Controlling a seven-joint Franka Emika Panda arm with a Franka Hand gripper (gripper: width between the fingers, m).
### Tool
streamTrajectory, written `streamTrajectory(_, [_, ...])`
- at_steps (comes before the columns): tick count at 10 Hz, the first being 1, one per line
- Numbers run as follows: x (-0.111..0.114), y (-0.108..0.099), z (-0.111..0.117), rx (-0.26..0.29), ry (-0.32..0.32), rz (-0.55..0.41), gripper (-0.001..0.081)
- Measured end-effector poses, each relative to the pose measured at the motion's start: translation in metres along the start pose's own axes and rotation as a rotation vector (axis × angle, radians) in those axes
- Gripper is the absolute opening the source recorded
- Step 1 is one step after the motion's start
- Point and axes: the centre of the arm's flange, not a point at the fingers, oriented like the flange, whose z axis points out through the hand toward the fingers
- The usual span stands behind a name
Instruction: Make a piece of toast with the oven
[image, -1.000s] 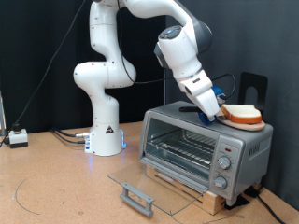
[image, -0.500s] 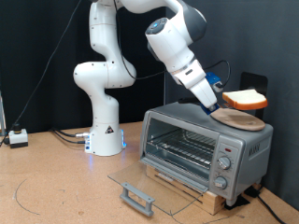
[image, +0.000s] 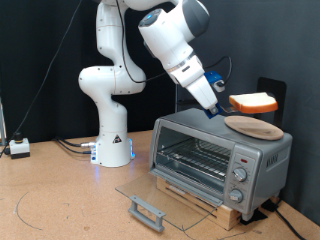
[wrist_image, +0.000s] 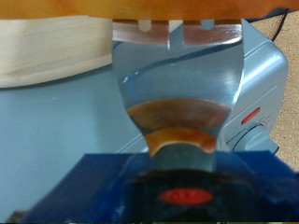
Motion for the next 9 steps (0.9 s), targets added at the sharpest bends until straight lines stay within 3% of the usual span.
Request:
streamTrajectory(2, [-0.002, 0.004, -0.002, 0.004, 0.008, -0.006, 0.0424])
streamTrajectory(4, [-0.012, 0.030, -0.021, -0.009, 0.019, -0.056, 0.0424])
streamTrajectory(6, [-0.029, 0.056, -0.040, -0.012, -0.020, -0.104, 0.0424])
streamTrajectory(9, [-0.058, 0.089, -0.071, 0.027, -0.047, -0.157, 0.0424])
